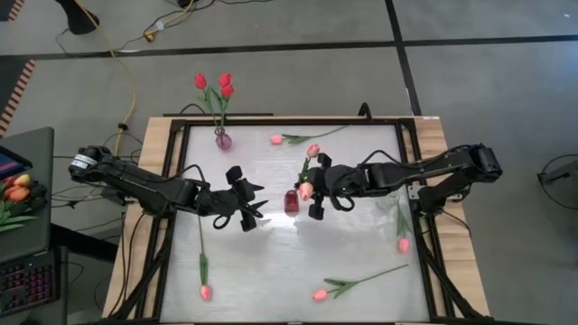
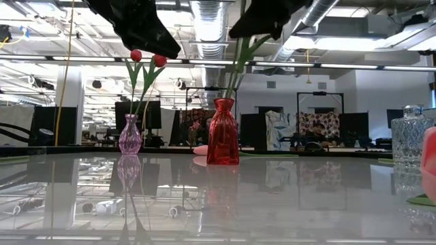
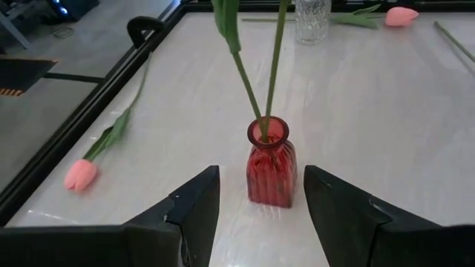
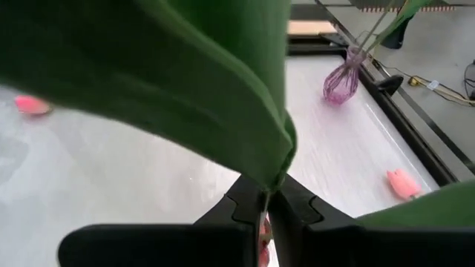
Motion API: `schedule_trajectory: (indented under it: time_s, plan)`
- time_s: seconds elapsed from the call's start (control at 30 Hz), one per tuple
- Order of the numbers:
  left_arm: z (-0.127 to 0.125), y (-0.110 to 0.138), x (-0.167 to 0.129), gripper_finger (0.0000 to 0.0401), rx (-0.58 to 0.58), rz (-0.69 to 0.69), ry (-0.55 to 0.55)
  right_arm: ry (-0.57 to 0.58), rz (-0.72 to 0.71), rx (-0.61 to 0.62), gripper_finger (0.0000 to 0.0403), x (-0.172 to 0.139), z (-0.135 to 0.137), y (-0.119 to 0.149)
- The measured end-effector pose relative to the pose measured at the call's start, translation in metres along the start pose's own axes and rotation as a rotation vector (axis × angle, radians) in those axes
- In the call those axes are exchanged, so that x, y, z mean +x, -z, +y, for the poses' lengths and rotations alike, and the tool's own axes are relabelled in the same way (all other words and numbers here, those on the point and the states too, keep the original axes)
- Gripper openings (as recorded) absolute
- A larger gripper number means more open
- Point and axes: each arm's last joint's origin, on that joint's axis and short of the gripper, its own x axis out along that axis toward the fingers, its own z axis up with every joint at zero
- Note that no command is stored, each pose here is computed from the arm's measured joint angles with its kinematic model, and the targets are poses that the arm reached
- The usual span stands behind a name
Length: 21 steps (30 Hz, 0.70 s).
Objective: Sort flowers into vase by color
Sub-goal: Put the top pink-orange tulip into the red vase
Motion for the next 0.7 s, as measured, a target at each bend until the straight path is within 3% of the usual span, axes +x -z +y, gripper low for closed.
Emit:
schedule_trajectory:
  time_s: [0.3,0.7]
  plan:
    - [0.000,0.000,0.000,0.0185,0.001,0.002,0.003,-0.021,0.082,-0.019,0.0085,0.026,0.004,0.016]
    - [0.000,0.000,0.000,0.0185,0.010,0.002,0.002,-0.083,0.054,0.025,0.0232,0.004,0.000,0.005]
